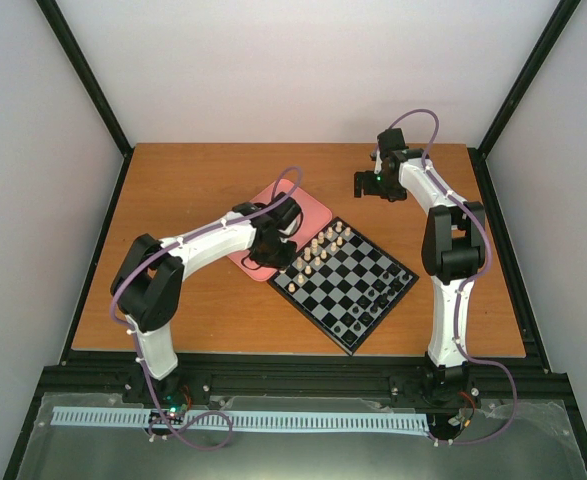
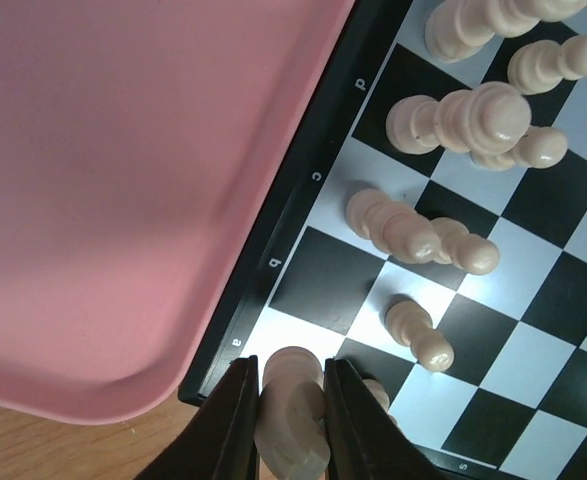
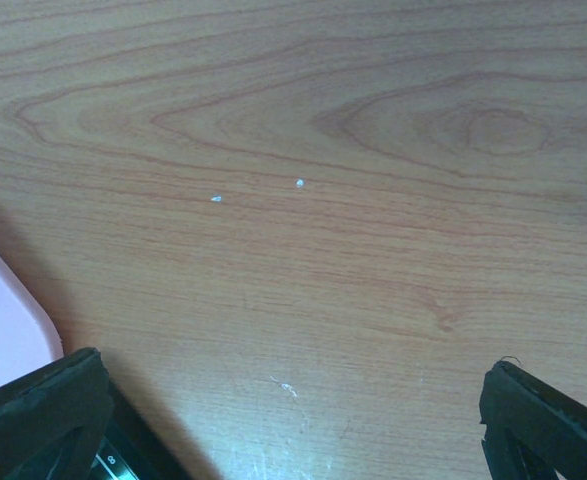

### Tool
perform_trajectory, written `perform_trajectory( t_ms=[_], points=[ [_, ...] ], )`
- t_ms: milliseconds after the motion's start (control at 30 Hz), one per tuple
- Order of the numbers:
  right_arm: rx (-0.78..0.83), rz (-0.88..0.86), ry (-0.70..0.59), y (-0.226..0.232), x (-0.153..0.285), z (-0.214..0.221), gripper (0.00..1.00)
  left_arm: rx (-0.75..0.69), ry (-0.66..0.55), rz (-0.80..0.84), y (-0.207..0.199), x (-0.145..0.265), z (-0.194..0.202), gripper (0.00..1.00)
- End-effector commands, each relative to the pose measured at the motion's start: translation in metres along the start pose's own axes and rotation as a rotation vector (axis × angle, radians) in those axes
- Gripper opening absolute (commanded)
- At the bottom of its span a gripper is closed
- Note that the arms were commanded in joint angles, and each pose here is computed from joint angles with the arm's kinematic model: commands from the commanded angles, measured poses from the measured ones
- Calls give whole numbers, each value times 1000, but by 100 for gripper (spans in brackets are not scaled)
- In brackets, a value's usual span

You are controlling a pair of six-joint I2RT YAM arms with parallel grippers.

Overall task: Set up the chess pieces on the board
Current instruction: Place the chess piece on the chessboard.

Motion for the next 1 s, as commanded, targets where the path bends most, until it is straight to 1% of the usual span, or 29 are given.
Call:
perform_trajectory(
  t_ms=[0,367,967],
  points=[
    [4,6,-31,-1,13,-3,100,19,-25,23,-9,-5,-8,3],
    [4,9,-29,-2,12,-2,100,31,-12,41,-16,-22,-9,3],
    [4,11,-22,-3,8,-2,100,27,7,37,-19,-34,-12,4]
  ],
)
Point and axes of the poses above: each gripper's point midway between its finger pads, its own x axis back along the fingers, its own y axis along the line the jaws close on, z = x × y, the point moved 4 cm from there along x, back along the fingers, and after that the axes turned 11 degrees about x, right-handed, at the moved point
